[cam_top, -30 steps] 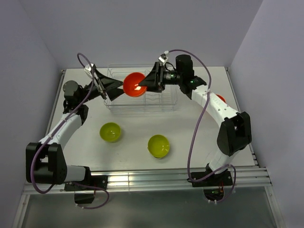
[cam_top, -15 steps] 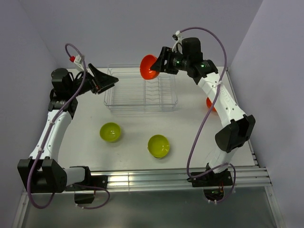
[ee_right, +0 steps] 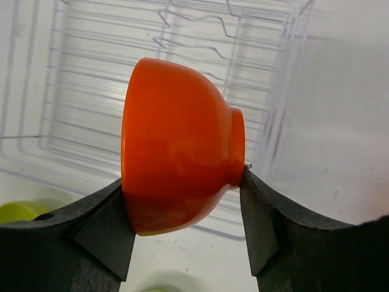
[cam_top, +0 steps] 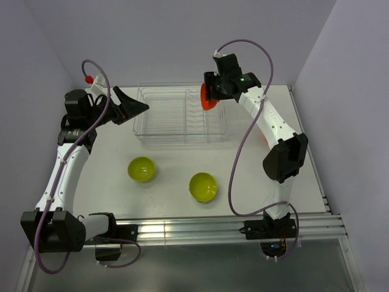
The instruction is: Load the bowls into the dish rack
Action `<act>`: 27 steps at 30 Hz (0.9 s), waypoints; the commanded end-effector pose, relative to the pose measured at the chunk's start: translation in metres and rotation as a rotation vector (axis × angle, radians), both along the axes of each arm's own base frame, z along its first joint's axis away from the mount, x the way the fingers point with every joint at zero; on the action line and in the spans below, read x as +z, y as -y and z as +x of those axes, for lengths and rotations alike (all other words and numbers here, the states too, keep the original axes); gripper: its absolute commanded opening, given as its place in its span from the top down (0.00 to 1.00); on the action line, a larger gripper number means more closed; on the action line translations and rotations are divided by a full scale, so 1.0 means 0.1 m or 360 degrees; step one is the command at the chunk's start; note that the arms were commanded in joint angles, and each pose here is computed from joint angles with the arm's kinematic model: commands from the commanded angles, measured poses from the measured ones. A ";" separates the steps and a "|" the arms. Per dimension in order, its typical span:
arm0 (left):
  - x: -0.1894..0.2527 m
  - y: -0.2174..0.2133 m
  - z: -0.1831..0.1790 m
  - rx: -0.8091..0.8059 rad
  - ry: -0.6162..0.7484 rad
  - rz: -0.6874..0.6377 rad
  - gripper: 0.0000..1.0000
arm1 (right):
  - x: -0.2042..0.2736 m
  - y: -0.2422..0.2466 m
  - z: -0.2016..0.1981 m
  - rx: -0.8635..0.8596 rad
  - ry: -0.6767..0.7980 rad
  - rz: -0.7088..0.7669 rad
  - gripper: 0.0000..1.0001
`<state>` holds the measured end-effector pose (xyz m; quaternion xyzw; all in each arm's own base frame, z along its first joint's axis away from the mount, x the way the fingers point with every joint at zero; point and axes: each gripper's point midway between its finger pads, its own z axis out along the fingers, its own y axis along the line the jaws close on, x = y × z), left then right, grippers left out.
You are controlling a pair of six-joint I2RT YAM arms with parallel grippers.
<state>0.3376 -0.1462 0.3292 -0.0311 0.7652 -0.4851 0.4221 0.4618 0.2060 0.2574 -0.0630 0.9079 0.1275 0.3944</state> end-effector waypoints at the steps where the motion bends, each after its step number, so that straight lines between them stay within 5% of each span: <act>1: 0.22 -0.05 -0.04 0.0036 0.0160 0.0057 0.00 | 0.18 0.12 0.14 -0.0104 0.0183 -0.0192 1.00; 12: 0.13 -0.08 -0.07 0.0064 0.0148 0.0086 0.00 | -0.11 0.20 0.52 -0.0321 0.0315 -0.0547 1.00; 27: -0.02 -0.07 -0.03 0.0074 0.0050 0.0062 0.00 | -0.45 0.13 0.82 -0.0321 0.0360 -0.0699 1.00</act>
